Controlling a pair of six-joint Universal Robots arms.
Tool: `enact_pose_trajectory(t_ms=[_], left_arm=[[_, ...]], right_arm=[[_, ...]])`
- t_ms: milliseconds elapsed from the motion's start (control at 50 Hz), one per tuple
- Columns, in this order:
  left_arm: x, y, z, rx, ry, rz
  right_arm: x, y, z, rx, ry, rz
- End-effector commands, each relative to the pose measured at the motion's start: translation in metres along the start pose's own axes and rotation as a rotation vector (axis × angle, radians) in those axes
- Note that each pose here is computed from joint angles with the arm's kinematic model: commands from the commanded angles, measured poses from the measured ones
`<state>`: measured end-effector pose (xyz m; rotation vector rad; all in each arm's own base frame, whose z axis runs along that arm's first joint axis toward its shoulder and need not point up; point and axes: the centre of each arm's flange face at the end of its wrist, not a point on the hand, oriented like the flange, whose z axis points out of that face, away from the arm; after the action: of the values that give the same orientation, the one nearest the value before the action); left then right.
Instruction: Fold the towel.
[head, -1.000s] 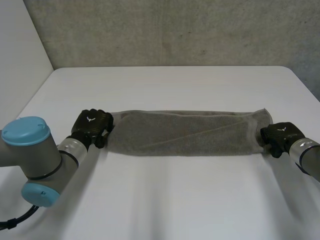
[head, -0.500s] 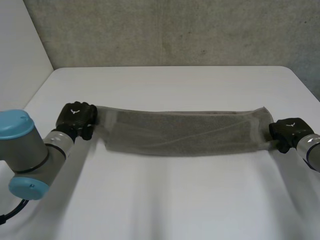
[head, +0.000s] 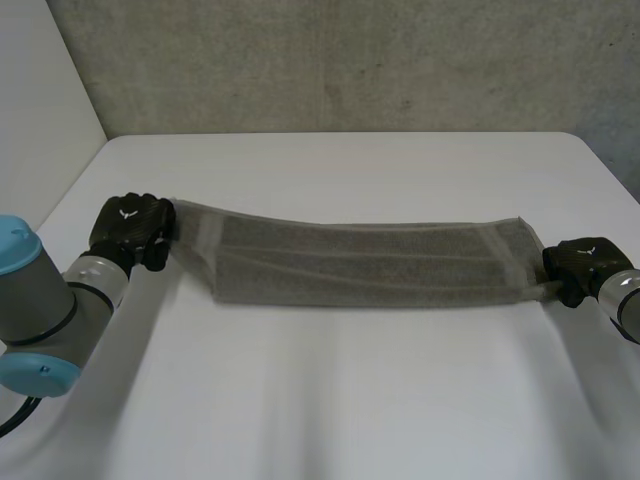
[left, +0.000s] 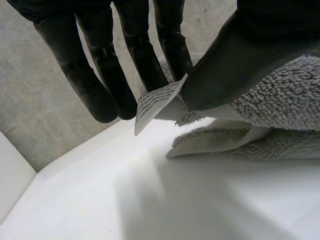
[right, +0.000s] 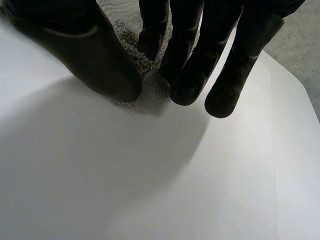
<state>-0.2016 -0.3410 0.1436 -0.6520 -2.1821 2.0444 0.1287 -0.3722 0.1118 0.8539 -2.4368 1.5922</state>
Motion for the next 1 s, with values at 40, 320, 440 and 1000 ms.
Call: enact_pose_trajectory(t_ms=[40,320,440,1000], left_arm=[[0.007,0.003,-0.005,0.009,0.013,-0.001],[0.016,-0.013,-0.022,0.029,0.068,0.007],[0.028,-0.005,-0.028,-0.042,0.153,-0.007],[0.039,0.029,-0.006,-0.102,0.116,-0.006]], right_arm=[[-0.001,0.001,-0.001,-0.005,-0.003,0.001],[-0.002,0.003,-0.001,-0.008,-0.005,0.003],[-0.002,0.003,-0.001,-0.009,-0.006,0.004],[-0.005,0.004,-0.002,-0.011,-0.018,-0.001]])
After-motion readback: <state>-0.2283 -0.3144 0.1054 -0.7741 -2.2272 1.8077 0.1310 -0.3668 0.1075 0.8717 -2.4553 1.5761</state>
